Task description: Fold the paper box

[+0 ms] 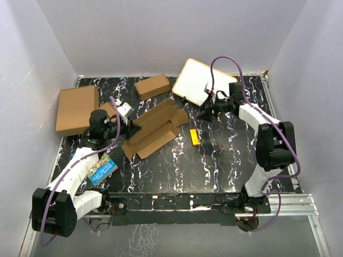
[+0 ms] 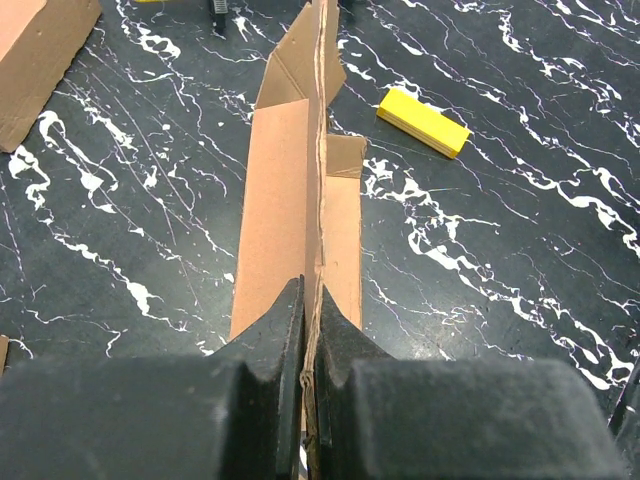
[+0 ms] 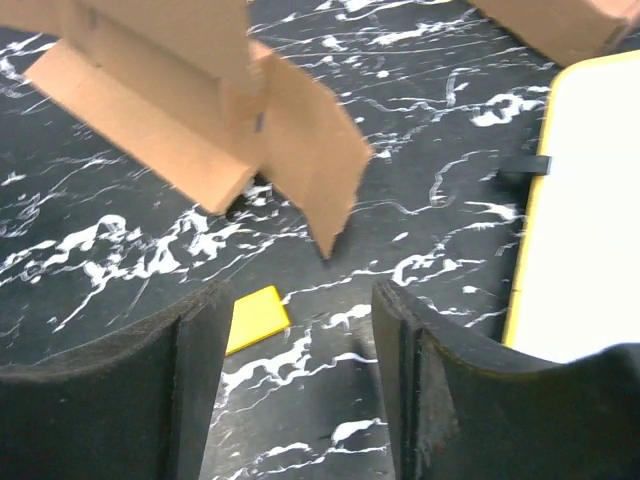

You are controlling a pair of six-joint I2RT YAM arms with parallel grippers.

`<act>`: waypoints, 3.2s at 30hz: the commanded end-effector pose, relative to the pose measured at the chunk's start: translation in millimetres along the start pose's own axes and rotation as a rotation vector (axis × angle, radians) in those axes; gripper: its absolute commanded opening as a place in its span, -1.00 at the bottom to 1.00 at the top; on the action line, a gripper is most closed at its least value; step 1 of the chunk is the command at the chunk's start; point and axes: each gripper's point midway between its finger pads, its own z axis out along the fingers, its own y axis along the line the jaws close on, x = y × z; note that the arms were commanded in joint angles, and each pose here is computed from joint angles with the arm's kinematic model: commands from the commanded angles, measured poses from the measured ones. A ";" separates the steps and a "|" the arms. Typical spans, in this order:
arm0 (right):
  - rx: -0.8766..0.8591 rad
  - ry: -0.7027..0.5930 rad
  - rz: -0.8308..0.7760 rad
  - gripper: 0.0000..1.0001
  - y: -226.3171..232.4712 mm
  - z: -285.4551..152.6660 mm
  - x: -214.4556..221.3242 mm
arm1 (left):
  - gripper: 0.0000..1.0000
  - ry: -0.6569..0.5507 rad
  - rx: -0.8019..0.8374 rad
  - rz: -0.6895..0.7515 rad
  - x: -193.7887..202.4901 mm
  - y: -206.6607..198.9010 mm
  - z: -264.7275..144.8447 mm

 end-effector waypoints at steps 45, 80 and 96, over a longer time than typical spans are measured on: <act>-0.291 -0.134 -0.117 -0.02 39.1 94.2 -5.5 | -1.00 -0.048 0.123 0.062 -6.3 -27.5 -7.1; -0.113 -0.275 -0.125 0.05 49.8 108.5 -13.3 | -1.00 -0.041 0.124 0.058 0.1 -28.8 -7.5; -0.181 -0.130 -0.248 0.11 49.0 87.6 13.6 | -1.00 -0.031 0.213 0.085 1.3 -54.0 -15.1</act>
